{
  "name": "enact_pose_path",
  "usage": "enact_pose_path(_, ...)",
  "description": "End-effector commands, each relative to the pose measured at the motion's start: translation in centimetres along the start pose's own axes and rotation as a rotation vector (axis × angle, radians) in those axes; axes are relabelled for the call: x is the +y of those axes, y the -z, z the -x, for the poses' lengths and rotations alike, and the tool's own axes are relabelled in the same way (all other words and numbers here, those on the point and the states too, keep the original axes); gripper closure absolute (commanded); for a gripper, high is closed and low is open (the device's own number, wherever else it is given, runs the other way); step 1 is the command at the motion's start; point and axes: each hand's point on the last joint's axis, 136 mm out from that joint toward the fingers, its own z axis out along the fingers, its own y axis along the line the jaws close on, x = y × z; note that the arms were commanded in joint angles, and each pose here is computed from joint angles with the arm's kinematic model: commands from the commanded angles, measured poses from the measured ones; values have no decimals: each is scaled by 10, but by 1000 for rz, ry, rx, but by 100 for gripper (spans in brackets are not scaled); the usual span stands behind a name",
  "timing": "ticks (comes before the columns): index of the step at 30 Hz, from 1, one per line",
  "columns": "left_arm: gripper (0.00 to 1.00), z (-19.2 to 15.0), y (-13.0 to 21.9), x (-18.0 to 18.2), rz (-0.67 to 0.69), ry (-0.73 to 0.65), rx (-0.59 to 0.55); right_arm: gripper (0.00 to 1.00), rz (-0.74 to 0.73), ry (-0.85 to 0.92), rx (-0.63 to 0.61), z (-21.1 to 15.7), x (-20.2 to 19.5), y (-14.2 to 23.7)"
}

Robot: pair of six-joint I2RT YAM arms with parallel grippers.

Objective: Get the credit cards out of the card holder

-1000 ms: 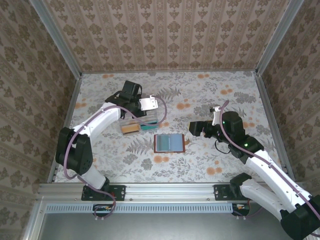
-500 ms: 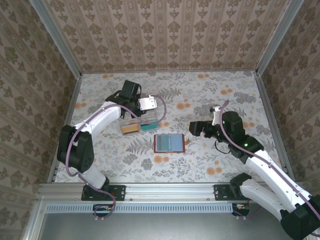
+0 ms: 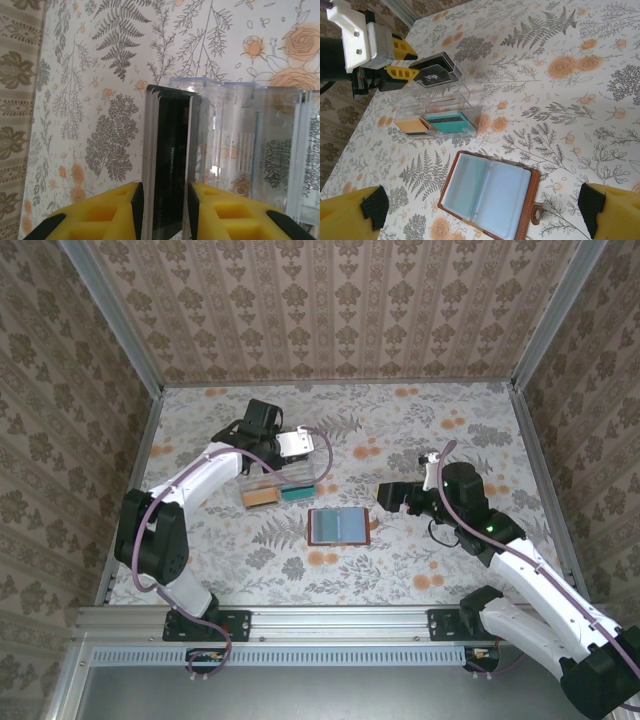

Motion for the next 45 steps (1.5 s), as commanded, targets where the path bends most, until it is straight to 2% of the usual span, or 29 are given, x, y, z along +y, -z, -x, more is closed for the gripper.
enact_pose_path(1, 68, 0, -3, 18, 51, 28, 22, 0, 13, -10, 6, -2, 0, -3)
enact_pose_path(19, 61, 0, -5, 27, 74, 61, 32, 0, 20, -14, 24, -2, 2, -8)
enact_pose_path(22, 61, 2, -3, 28, 77, 61, 23, 0, 20, -14, 30, -3, 2, -9)
enact_pose_path(26, 54, 13, 11, 32, 92, 107, -29, 0, 22, -11, 35, -5, 1, -11)
enact_pose_path(28, 46, 21, 22, 36, 111, 158, -73, 0, 16, -14, 42, -6, 0, -12)
enact_pose_path(30, 27, 31, 38, 43, 141, 232, -131, 0, 11, -16, 52, -6, 0, -15)
enact_pose_path(31, 10, 34, 44, 45, 150, 264, -157, 0, 7, -13, 57, -7, 0, -16)
enact_pose_path(32, 0, 38, 53, 49, 170, 307, -188, 0, 4, -8, 60, -7, 1, -18)
enact_pose_path(35, 0, 44, 76, 57, 230, 441, -262, 0, -21, 13, 78, -9, 3, -24)
enact_pose_path(40, 0, 16, 115, 81, 349, 839, -314, 0, -67, 69, 125, -18, 9, -37)
enact_pose_path(42, 0, 7, 127, 78, 342, 955, -316, 0, -103, 85, 139, -20, 8, -40)
enact_pose_path(45, 0, -4, 141, 66, 288, 1054, -307, 0, -148, 114, 155, -22, 10, -45)
